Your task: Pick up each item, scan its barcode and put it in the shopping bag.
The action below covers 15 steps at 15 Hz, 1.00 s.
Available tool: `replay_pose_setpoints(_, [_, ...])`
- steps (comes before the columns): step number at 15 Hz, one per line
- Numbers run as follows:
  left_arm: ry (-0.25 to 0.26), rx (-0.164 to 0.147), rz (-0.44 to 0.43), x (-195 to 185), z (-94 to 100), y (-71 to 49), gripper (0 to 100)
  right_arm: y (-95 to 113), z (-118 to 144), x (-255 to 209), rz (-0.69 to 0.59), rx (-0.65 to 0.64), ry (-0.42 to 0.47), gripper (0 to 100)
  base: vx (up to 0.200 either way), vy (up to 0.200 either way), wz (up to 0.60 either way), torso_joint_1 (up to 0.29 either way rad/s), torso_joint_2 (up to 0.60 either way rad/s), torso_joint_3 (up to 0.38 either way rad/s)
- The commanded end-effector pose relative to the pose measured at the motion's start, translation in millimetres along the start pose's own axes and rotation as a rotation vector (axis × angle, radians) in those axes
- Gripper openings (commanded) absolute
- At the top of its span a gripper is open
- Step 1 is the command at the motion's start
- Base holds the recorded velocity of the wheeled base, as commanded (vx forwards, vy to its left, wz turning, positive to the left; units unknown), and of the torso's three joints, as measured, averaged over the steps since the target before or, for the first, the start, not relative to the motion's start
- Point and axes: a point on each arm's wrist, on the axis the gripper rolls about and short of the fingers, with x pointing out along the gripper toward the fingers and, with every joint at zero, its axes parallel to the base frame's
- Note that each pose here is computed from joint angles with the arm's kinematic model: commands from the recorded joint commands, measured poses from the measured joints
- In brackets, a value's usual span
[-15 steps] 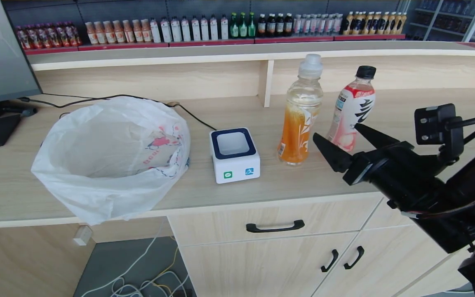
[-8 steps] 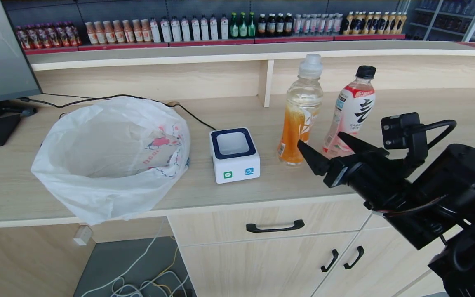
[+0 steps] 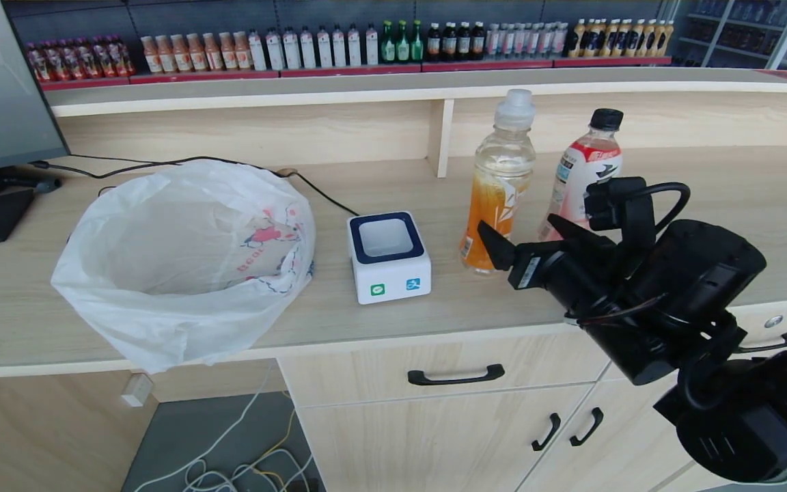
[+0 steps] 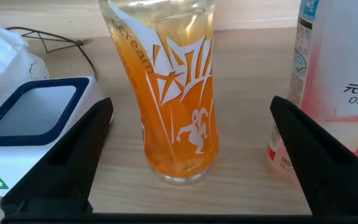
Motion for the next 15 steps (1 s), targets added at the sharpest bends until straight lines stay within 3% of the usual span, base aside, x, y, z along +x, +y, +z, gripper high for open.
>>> replay_pose_setpoints(1, [0.000, -0.001, 0.000, 0, 0.0, 0.0, 100, 3, -2, 11, -0.002, -0.006, -0.014, 100, 0.000, 0.000, 0.00, 0.000, 0.00, 0.000])
replay_pose_setpoints(15, [0.000, -0.001, 0.000, 0, 0.0, 0.0, 100, 18, -15, 43, -0.066, -0.077, -0.037, 100, 0.000, 0.000, 0.00, 0.000, 0.00, 0.000])
